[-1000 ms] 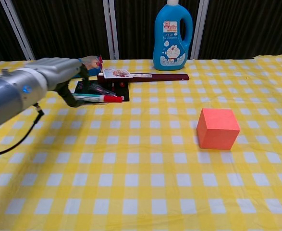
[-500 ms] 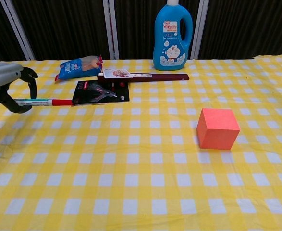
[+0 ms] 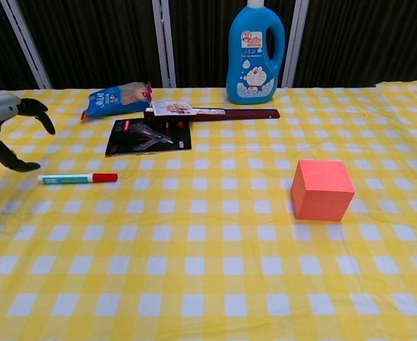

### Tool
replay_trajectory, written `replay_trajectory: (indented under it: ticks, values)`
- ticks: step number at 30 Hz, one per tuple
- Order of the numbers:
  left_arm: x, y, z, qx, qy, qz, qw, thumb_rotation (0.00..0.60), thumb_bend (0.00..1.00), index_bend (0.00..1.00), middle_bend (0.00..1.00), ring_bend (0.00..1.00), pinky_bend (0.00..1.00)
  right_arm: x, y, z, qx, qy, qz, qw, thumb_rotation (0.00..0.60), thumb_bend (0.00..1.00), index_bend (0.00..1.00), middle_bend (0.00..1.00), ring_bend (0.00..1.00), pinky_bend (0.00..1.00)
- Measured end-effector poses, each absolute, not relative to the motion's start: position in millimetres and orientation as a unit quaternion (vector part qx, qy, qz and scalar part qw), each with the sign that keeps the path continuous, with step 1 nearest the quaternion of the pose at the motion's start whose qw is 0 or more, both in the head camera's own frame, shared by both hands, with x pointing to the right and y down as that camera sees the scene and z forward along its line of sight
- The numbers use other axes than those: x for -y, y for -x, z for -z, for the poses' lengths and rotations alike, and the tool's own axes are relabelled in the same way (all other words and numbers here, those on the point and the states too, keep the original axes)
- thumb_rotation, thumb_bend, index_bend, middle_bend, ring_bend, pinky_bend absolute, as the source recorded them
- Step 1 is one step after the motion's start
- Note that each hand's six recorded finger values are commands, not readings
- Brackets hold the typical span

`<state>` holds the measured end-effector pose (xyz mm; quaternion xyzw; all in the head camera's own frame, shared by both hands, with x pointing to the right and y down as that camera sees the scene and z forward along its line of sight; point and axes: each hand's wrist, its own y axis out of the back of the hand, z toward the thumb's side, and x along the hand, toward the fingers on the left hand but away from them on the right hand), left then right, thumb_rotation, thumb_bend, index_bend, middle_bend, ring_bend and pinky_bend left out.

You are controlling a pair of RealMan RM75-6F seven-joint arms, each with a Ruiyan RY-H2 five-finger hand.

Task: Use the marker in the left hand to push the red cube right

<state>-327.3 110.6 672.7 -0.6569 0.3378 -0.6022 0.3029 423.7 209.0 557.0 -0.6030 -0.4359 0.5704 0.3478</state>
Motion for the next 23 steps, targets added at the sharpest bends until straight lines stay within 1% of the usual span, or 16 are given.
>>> replay_trajectory:
  ticks: [1, 4, 7, 10, 13, 17, 20, 23]
  values:
    - [-110, 329, -669, -0.346, 0.658, 0.597, 0.302, 0.600, 0.22, 0.05, 0.00, 0.00, 0.01, -209, -424, -557, 0.435, 0.603, -0.571, 0.348, 0.600, 0.38, 0.00, 0.00, 0.00, 0.00]
    - [-107, 338, -653, -0.364, 0.656, 0.581, 0.316, 0.600, 0.20, 0.01, 0.00, 0.00, 0.01, -209, -424, -557, 0.432, 0.602, -0.573, 0.350, 0.600, 0.38, 0.00, 0.00, 0.00, 0.00]
    - [-105, 348, -635, -0.375, 0.643, 0.566, 0.354, 0.600, 0.19, 0.00, 0.00, 0.00, 0.01, -209, -424, -557, 0.431, 0.600, -0.574, 0.353, 0.600, 0.38, 0.00, 0.00, 0.00, 0.00]
    - [-110, 365, -616, -0.382, 0.617, 0.554, 0.408, 0.600, 0.16, 0.00, 0.00, 0.00, 0.01, -209, -424, -558, 0.428, 0.596, -0.577, 0.358, 0.600, 0.38, 0.00, 0.00, 0.00, 0.00]
    - [-133, 397, -598, -0.395, 0.589, 0.556, 0.434, 0.600, 0.12, 0.00, 0.00, 0.00, 0.01, -209, -423, -558, 0.422, 0.592, -0.579, 0.369, 0.600, 0.38, 0.00, 0.00, 0.00, 0.00]
    - [-172, 440, -580, -0.400, 0.571, 0.576, 0.426, 0.600, 0.09, 0.00, 0.00, 0.00, 0.01, -208, -421, -557, 0.416, 0.588, -0.579, 0.382, 0.600, 0.38, 0.00, 0.00, 0.00, 0.00]
    - [-190, 455, -567, -0.405, 0.566, 0.581, 0.422, 0.600, 0.09, 0.00, 0.00, 0.00, 0.01, -208, -419, -558, 0.415, 0.587, -0.578, 0.386, 0.600, 0.38, 0.00, 0.00, 0.00, 0.00]
    - [-204, 466, -560, -0.414, 0.567, 0.586, 0.405, 0.600, 0.09, 0.00, 0.00, 0.00, 0.01, -207, -418, -559, 0.413, 0.588, -0.578, 0.388, 0.600, 0.38, 0.00, 0.00, 0.00, 0.00]
